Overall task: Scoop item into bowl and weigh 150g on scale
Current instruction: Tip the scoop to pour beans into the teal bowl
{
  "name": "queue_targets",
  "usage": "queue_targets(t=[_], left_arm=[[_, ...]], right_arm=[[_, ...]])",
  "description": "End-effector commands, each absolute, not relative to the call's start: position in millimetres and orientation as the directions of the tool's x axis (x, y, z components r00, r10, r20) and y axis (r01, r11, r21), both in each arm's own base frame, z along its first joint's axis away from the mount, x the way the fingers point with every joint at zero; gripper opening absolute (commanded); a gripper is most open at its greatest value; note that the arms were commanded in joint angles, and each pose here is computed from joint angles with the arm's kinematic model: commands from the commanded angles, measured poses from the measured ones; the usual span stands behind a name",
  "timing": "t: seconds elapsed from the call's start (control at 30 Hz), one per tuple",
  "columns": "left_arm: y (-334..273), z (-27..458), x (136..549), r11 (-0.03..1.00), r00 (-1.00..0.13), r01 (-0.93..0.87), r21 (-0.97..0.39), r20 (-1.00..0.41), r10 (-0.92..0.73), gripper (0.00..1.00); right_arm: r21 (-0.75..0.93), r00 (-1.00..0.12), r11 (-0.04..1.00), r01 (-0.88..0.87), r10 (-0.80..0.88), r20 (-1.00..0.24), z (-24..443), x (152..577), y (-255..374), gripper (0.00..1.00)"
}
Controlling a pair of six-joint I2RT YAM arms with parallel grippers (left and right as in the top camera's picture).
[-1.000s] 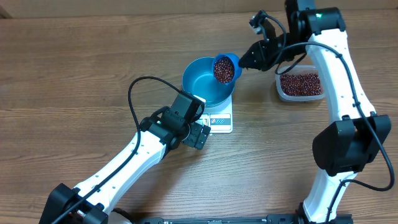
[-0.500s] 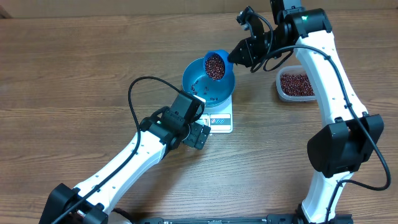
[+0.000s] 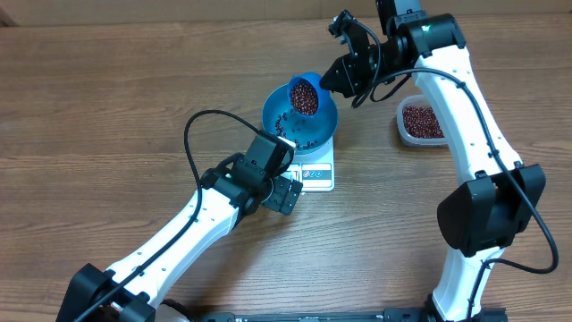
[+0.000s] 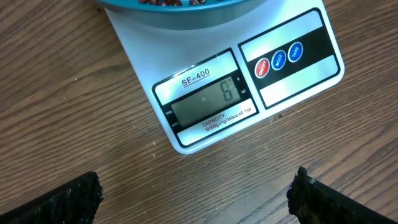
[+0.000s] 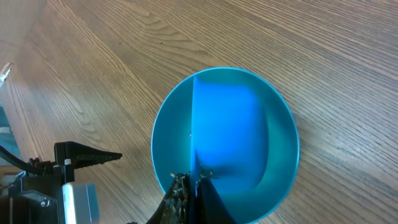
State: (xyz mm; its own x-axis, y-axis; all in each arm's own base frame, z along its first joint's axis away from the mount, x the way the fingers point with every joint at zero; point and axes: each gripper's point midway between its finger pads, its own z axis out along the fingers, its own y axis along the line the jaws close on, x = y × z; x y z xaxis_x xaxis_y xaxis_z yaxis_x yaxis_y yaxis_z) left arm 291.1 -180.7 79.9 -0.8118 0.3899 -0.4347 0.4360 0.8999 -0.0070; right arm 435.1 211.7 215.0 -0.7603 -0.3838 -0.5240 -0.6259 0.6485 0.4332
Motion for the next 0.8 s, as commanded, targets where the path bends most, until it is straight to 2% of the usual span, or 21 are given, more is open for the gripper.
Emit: queue_targets(t=[0.0, 0.77], left_arm=[[-178, 80, 293, 0.897, -0.804, 0.443, 0.012, -0.438, 0.403, 0.99], [-178, 80, 293, 0.896, -0.803, 0.443, 0.012, -0.438, 0.403, 0.99]], right_arm=[[0.41, -0.726, 0.633, -0.657, -0.384, -0.571, 230, 440, 216, 0.04], [0.344, -0.693, 0.66, -0.668, -0.384, -0.61, 237, 451, 211, 0.04]])
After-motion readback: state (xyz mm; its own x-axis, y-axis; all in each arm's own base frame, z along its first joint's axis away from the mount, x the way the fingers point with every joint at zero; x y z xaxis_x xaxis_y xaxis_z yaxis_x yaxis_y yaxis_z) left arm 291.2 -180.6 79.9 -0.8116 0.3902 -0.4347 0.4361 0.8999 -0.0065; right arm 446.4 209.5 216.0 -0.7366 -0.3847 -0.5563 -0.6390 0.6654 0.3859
